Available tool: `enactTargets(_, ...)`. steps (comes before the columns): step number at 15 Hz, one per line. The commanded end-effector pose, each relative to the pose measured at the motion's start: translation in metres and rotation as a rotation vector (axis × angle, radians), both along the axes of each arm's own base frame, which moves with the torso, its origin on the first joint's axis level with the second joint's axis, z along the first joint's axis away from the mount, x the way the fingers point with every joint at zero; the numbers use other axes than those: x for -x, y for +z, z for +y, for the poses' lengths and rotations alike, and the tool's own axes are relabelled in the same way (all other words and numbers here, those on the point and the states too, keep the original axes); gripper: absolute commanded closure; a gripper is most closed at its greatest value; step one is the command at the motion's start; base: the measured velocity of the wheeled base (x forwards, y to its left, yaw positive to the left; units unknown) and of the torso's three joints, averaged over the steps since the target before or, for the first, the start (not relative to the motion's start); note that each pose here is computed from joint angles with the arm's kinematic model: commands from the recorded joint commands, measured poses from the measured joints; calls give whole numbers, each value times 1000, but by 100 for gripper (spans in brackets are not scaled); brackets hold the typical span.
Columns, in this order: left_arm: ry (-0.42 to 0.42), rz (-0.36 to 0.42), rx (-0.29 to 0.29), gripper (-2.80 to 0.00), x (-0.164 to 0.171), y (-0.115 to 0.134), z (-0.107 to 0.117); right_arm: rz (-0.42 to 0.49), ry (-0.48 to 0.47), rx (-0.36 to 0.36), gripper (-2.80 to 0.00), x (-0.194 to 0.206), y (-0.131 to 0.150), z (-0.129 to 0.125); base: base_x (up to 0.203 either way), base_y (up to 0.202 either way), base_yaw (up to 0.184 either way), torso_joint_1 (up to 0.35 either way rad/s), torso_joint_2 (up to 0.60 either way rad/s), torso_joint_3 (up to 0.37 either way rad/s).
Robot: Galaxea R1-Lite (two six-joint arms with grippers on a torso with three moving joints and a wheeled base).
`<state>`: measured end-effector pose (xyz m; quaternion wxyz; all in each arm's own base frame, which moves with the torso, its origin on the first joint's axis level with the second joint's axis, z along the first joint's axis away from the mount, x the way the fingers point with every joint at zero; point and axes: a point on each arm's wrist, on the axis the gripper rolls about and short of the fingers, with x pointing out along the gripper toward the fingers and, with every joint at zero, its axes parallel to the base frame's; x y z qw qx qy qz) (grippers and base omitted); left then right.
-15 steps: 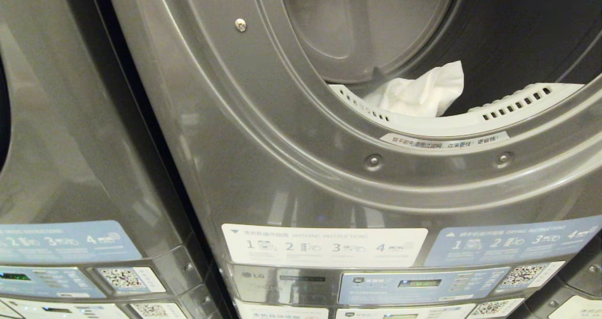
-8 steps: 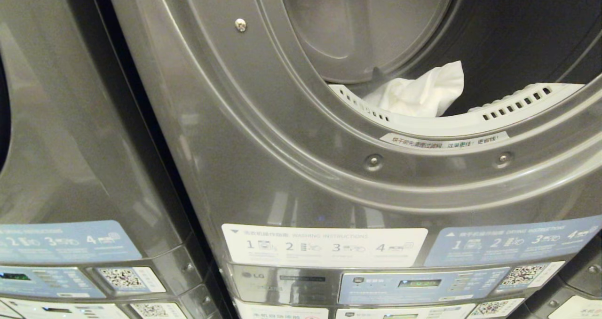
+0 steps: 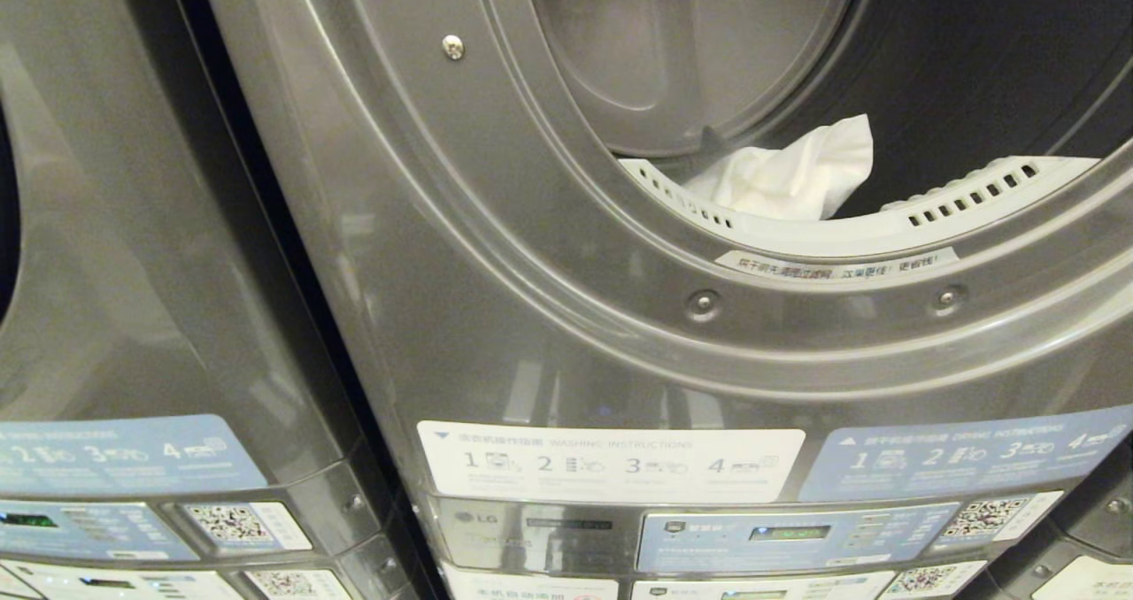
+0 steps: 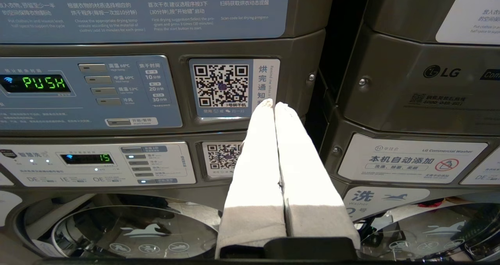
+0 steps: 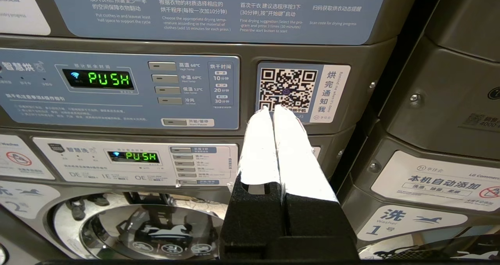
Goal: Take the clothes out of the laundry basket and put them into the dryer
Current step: Close the dryer
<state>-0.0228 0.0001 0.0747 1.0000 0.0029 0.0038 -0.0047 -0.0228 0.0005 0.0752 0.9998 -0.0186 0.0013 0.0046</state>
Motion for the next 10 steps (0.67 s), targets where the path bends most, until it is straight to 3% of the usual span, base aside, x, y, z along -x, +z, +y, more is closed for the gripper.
enactTargets(1, 0, 0, 0, 0, 0, 0, 0, 0, 0, -3, 0, 0, 0, 0, 0, 0, 0, 0, 0, 0)
enactTargets(10, 0, 0, 0, 0, 0, 0, 0, 0, -2, -10, 0, 0, 0, 0, 0, 0, 0, 0, 0, 0)
